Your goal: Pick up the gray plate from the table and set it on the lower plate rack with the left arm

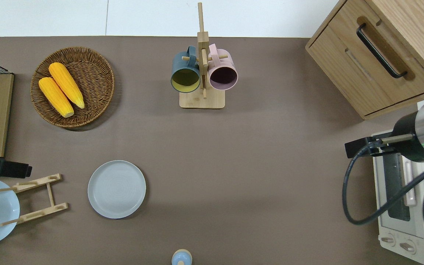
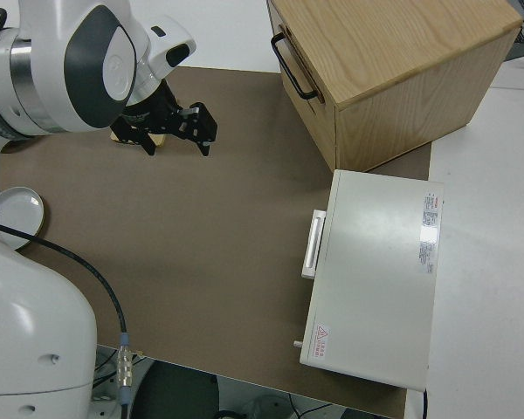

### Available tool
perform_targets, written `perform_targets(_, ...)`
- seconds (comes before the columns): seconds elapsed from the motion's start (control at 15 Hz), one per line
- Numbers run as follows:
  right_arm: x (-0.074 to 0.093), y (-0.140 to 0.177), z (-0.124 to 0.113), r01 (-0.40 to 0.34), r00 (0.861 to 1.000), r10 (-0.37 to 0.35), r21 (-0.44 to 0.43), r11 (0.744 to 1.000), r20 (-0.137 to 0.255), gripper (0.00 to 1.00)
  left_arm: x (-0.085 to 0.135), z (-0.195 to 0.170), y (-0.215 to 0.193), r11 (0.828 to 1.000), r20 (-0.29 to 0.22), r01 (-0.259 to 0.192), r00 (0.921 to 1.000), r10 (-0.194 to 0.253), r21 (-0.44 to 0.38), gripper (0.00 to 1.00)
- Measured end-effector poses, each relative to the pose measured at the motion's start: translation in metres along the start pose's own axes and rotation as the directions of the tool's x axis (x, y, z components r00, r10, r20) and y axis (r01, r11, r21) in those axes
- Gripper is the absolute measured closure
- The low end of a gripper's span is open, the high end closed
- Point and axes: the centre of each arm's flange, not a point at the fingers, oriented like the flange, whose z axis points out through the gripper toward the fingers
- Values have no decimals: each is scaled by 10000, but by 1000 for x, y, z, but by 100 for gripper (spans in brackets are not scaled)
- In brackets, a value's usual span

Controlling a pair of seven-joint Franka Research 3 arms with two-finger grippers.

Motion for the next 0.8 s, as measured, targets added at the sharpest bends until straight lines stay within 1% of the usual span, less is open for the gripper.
perform_targets(0.2, 0, 0, 0, 0, 10000, 0, 0, 10000, 0, 1, 2, 16, 1, 9999, 201, 114, 9997, -113, -57, 0)
perform_targets(0.4, 0, 0, 0, 0, 10000, 0, 0, 10000, 0, 1, 4, 35, 5, 9992, 374, 382, 9986, -379, -83, 0)
perform_targets(0.6, 0, 0, 0, 0, 10000, 0, 0, 10000, 0, 1, 2, 64, 7, 9987, 288, 497, 9984, -494, -78, 0)
perform_targets(0.8, 0, 0, 0, 0, 10000, 0, 0, 10000, 0, 1, -6, 100, 9, 9982, 115, 591, 9982, -590, -84, 0)
